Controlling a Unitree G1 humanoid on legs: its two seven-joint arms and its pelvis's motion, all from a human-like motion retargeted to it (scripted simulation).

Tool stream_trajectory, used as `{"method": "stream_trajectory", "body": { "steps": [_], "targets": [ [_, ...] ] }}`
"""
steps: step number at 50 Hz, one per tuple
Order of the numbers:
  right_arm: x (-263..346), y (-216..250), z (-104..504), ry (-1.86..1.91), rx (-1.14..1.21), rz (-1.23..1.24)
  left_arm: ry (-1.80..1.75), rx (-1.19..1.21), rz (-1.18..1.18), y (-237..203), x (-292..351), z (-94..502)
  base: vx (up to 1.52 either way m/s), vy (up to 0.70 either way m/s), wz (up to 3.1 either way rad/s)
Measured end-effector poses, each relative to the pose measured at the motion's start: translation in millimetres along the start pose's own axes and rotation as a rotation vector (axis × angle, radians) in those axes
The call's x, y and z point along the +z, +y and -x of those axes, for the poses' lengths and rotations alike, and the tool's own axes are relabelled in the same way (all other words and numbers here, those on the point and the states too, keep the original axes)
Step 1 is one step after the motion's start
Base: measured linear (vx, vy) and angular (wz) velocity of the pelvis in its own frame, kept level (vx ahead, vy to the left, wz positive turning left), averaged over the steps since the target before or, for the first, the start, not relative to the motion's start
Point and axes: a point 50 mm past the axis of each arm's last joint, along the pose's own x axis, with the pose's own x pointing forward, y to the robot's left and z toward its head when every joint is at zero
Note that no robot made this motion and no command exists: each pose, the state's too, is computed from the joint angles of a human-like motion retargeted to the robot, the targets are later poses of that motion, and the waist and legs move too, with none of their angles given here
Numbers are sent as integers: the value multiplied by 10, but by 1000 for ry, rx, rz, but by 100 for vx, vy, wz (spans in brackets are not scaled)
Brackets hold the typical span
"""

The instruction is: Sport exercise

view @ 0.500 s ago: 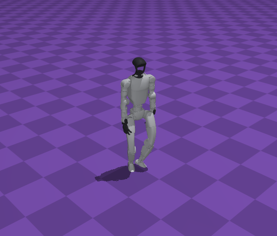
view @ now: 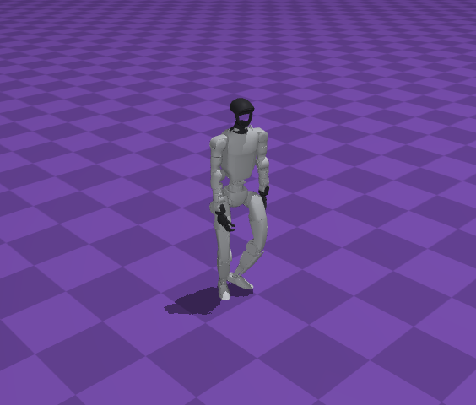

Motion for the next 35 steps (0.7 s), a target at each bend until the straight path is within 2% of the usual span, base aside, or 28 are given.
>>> {"method": "stream_trajectory", "body": {
  "steps": [6, 12, 23, 35],
  "targets": [
    [-31, -47, 15, -19, -28, -54, -83, 39, -78, 21, 259, 8, 15, -6, 38],
    [138, -119, 15, -55, -68, 10, -153, 73, -162, 3, 560, 26, 19, 0, 18],
    [7, -308, 73, -26, -139, 42, -156, 155, -87, 15, 448, 3, 39, 15, 91],
    [-362, -51, 61, 55, -65, -7, -212, 129, -48, -11, 626, 21, 72, -3, 13]
  ]
}}
